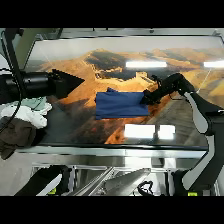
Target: Fold the shirts.
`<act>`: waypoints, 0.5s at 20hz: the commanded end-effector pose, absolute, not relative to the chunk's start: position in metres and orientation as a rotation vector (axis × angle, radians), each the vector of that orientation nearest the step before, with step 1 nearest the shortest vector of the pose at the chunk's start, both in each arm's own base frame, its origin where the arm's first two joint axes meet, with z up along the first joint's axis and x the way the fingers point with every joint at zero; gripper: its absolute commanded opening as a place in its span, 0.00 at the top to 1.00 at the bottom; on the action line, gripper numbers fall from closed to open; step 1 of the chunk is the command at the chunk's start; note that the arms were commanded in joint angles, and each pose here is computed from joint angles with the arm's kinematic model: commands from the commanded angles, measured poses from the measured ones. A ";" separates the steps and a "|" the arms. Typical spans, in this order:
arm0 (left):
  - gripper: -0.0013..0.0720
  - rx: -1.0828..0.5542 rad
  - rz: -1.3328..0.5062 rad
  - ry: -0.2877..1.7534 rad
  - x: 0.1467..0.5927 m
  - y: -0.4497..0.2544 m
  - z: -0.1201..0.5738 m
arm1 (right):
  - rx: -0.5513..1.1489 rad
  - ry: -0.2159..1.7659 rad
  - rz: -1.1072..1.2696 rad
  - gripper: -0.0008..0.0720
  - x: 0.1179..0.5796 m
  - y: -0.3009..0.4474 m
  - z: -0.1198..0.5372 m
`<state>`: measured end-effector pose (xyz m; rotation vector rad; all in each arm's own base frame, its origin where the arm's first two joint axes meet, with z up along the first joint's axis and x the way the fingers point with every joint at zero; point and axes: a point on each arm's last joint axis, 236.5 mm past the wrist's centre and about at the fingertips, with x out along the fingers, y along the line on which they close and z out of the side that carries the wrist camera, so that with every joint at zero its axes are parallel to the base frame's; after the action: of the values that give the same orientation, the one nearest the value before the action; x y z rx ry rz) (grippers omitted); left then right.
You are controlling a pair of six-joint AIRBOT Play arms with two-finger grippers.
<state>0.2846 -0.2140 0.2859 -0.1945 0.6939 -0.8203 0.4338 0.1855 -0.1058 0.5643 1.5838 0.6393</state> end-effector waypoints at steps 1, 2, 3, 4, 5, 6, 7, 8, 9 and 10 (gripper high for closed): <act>0.96 -0.195 -0.836 0.686 0.283 -0.221 0.288 | 0.554 1.488 0.652 0.95 0.452 0.176 -0.072; 0.96 -0.196 -0.834 0.680 0.282 -0.219 0.290 | 0.548 1.432 0.630 0.95 0.462 0.162 -0.055; 0.96 -0.199 -0.827 0.665 0.283 -0.217 0.293 | 0.544 1.364 0.588 0.95 0.473 0.139 -0.034; 0.96 -0.201 -0.820 0.650 0.283 -0.215 0.297 | 0.553 1.296 0.517 0.95 0.485 0.109 -0.017; 0.96 -0.204 -0.810 0.636 0.284 -0.212 0.300 | 0.564 1.221 0.418 0.95 0.498 0.068 0.001; 0.96 -0.205 -0.801 0.622 0.283 -0.208 0.304 | 0.580 1.165 0.306 0.95 0.504 0.024 0.013; 0.96 -0.206 -0.791 0.607 0.282 -0.204 0.308 | 0.600 1.118 0.181 0.95 0.503 -0.027 0.024; 0.96 -0.208 -0.781 0.591 0.281 -0.199 0.312 | 0.624 1.096 0.067 0.95 0.495 -0.072 0.030; 0.96 -0.209 -0.769 0.575 0.280 -0.195 0.317 | 0.643 1.092 -0.051 0.95 0.477 -0.119 0.033; 0.96 -0.210 -0.758 0.559 0.280 -0.191 0.320 | 0.658 1.106 -0.176 0.95 0.453 -0.159 0.031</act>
<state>0.2808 -0.2013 0.3092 -0.2070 0.6042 -0.7862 0.4924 -0.0422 0.0170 0.6241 1.1539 0.1560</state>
